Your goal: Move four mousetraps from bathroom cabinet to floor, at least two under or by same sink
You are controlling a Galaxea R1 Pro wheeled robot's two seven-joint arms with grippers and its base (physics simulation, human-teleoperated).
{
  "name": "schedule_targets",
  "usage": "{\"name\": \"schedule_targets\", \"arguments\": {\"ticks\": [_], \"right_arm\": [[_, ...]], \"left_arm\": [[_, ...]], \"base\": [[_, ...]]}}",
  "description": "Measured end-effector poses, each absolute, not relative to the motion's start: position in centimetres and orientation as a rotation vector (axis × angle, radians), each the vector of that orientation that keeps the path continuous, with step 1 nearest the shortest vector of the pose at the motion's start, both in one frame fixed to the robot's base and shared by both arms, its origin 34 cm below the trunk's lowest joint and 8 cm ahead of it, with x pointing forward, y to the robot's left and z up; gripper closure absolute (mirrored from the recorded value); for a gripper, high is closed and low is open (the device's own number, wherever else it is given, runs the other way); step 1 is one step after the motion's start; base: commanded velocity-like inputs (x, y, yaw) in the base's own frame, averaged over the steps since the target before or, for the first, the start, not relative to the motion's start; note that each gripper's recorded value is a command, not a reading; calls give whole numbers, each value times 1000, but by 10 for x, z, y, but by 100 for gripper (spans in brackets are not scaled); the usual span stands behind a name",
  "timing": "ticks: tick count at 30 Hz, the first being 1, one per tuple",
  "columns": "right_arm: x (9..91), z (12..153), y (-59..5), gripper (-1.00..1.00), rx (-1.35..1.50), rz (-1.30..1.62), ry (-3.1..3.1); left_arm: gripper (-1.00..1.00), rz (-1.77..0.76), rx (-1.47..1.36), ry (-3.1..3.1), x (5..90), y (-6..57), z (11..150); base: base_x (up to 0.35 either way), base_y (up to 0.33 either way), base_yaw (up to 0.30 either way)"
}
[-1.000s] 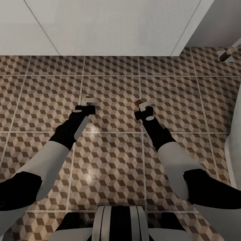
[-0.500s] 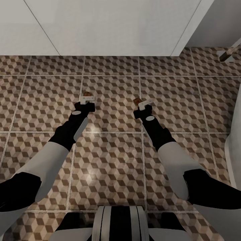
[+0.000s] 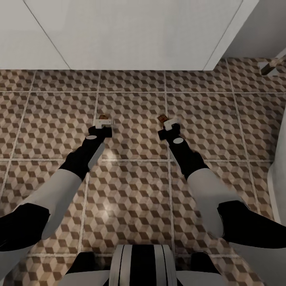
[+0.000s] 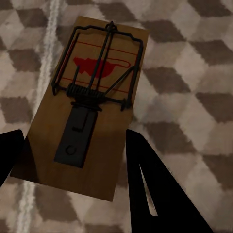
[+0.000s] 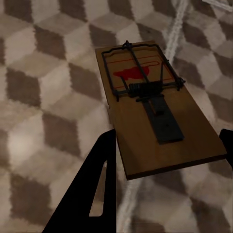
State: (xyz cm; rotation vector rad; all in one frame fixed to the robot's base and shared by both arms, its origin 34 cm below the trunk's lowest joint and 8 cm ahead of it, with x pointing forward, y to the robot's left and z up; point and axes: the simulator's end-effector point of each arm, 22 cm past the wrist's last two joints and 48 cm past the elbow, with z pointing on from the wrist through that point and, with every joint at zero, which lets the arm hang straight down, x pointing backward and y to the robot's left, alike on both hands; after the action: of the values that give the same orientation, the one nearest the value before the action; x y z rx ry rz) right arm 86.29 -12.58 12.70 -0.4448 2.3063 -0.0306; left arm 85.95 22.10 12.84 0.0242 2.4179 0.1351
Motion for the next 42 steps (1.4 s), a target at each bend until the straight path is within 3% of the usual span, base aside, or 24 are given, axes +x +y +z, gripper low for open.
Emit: {"name": "schedule_targets", "arguments": {"ticks": [14,42], "right_arm": [[861,125,-126,100,-445,-30,2311],[860,124,-126,100,-445,-28,2312]], "left_arm": [[100,151,26,2422,858,229,126],[100,152,26,2422,858,230,126]], "base": [[225,21,0],[11,45,0]]}}
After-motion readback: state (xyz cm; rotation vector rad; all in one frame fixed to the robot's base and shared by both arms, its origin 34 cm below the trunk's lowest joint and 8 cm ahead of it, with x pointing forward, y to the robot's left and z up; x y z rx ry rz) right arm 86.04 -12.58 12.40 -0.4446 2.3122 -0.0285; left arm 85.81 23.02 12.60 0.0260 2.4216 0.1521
